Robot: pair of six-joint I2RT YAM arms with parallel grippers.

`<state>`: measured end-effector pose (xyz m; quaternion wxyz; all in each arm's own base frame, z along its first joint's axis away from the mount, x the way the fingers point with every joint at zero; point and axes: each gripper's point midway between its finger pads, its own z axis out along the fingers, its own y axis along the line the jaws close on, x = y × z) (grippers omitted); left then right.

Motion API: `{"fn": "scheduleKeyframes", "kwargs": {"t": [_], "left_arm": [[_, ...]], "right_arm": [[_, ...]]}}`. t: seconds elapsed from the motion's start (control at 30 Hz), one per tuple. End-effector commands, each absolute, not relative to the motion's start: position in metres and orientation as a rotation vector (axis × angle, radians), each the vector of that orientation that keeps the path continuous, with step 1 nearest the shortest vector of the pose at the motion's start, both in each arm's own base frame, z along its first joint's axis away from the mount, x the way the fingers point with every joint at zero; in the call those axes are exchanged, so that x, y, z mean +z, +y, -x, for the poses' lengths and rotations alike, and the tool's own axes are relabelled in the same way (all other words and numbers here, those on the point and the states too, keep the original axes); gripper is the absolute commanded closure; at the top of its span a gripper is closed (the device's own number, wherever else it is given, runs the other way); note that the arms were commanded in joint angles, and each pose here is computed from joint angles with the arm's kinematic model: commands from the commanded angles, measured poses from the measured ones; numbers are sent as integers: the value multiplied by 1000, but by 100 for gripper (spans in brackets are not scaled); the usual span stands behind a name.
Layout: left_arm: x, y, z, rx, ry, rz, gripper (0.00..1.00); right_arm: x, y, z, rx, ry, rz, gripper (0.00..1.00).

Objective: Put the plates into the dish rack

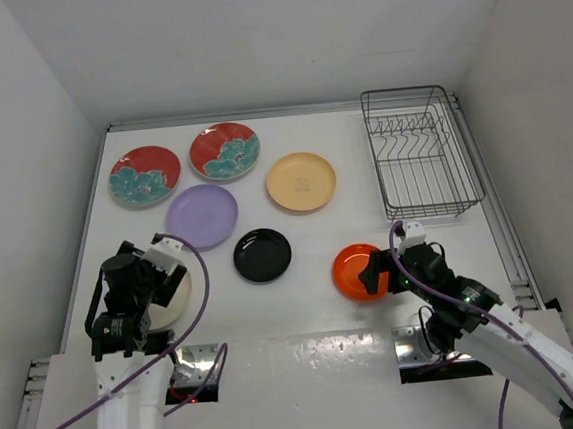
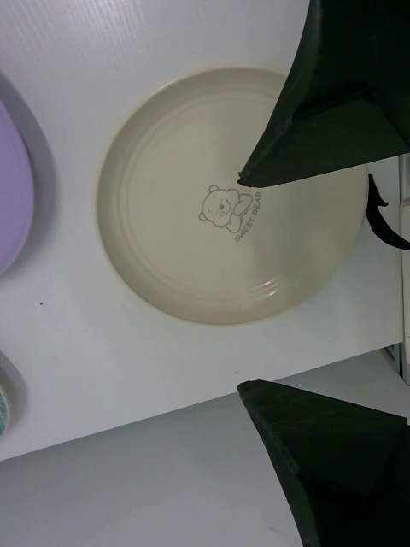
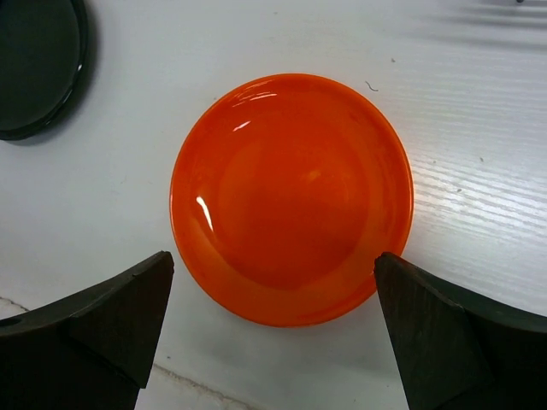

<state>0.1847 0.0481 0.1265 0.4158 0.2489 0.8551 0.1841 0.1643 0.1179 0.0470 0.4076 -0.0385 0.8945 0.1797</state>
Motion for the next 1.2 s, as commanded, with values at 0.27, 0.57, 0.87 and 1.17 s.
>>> {"fn": "scheduleKeyframes", "kwargs": {"t": [0.27, 0.57, 0.87, 1.17], "left_arm": [[141, 43, -194, 452, 2102, -681, 0], [205, 28, -239, 278, 2164, -627, 4], [146, 35, -290, -81, 2668, -542, 21], [171, 96, -393, -134, 2404, -17, 18]], "right_arm": [[83, 127, -185, 487, 2162, 25, 0], [151, 161, -223, 491, 2040, 230, 8], [189, 205, -280, 474, 2028, 406, 7], [190, 224, -321, 551, 2072, 384, 7]]}}
